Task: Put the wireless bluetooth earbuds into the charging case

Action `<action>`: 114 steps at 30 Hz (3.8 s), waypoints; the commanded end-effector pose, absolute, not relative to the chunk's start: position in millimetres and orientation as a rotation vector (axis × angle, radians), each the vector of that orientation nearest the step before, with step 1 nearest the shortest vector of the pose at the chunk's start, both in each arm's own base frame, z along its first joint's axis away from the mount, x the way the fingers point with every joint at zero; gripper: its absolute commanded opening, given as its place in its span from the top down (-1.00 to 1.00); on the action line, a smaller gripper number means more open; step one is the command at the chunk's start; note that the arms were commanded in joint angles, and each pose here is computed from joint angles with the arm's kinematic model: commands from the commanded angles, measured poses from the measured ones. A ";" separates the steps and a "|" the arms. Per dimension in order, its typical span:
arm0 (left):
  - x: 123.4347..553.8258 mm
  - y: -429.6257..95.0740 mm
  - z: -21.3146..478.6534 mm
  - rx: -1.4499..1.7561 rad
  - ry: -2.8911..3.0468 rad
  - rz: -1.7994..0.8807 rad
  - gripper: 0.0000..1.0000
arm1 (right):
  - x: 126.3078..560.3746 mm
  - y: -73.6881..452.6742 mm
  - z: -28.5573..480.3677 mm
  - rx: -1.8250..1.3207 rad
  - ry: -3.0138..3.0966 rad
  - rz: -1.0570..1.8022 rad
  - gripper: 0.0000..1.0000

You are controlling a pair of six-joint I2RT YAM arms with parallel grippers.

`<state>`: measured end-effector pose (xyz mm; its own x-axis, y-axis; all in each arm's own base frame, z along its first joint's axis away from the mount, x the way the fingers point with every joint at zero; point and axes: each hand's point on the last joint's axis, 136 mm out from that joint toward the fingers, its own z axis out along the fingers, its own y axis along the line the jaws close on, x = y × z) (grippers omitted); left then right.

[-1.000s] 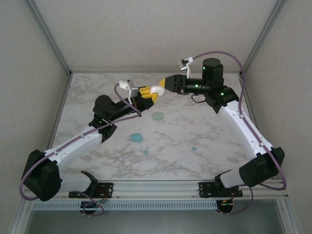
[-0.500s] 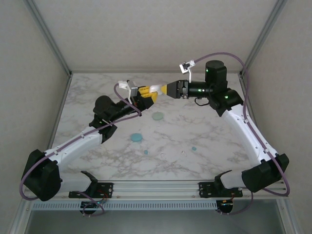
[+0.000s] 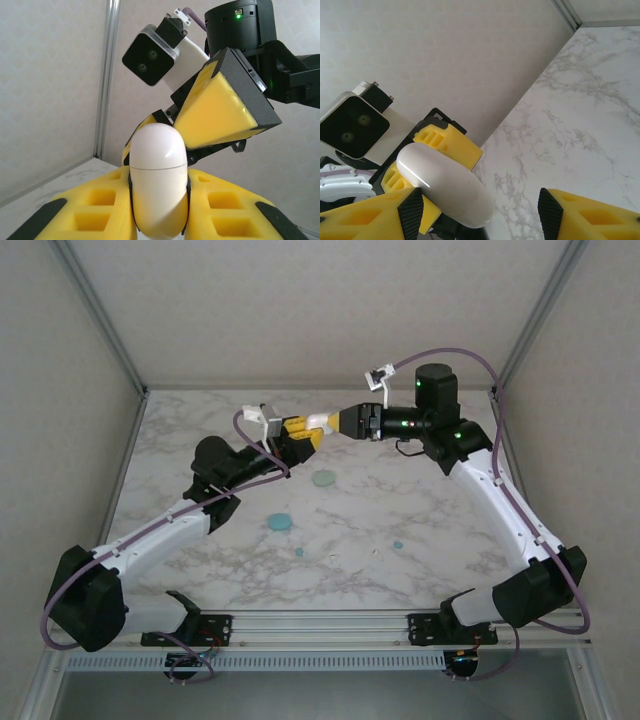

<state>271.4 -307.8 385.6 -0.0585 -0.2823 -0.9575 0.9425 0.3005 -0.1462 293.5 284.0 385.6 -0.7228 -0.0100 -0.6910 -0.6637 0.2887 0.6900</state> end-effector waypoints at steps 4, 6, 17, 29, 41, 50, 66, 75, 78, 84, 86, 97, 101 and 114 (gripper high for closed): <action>255.4 -311.6 406.7 0.768 1.126 -1.214 0.82 | 310.3 280.5 375.2 -0.526 2.026 1.366 -0.29; 253.7 -312.0 408.1 0.775 1.122 -1.220 0.82 | 313.4 279.7 376.8 -0.510 2.021 1.354 -0.29; 252.0 -311.9 402.9 0.789 1.133 -1.203 0.82 | 323.1 279.8 391.8 -0.483 1.989 1.331 -0.31; 262.6 -308.2 390.6 0.792 1.150 -1.071 0.81 | 306.3 258.7 406.3 -0.410 2.014 1.279 -0.43; 260.8 -300.3 379.5 0.802 1.173 -1.004 0.83 | 285.0 126.7 223.4 0.127 2.714 0.451 -0.11; 259.5 -282.3 369.2 0.717 1.221 -1.020 0.82 | 220.6 157.5 119.6 -0.110 3.017 0.370 0.00; 260.2 -258.1 380.5 0.678 1.219 -0.952 0.80 | 184.8 178.6 46.1 -0.720 3.165 -0.015 -0.13; 260.9 -255.1 378.9 0.678 1.229 -0.932 0.80 | 184.2 178.2 31.2 -0.752 3.200 -0.058 -0.08; 260.9 -254.9 379.1 0.678 1.228 -0.933 0.80 | 181.4 178.1 25.0 -0.763 3.225 -0.066 -0.09; 262.1 -255.8 375.9 0.678 1.237 -0.934 0.81 | 175.9 180.9 18.0 -0.817 3.227 -0.103 -0.02; 262.1 -255.6 375.2 0.678 1.240 -0.935 0.80 | 174.3 180.5 16.8 -0.818 3.232 -0.116 -0.02; 262.6 -256.5 374.0 0.673 1.247 -0.948 0.80 | 178.1 175.0 6.8 -0.800 3.230 -0.198 0.05; 262.6 -256.6 373.1 0.673 1.252 -0.950 0.80 | 176.7 173.9 5.8 -0.786 3.239 -0.204 0.11; 265.1 -257.6 371.8 0.668 1.263 -0.954 0.80 | 172.8 162.8 7.9 -0.611 3.256 -0.198 0.26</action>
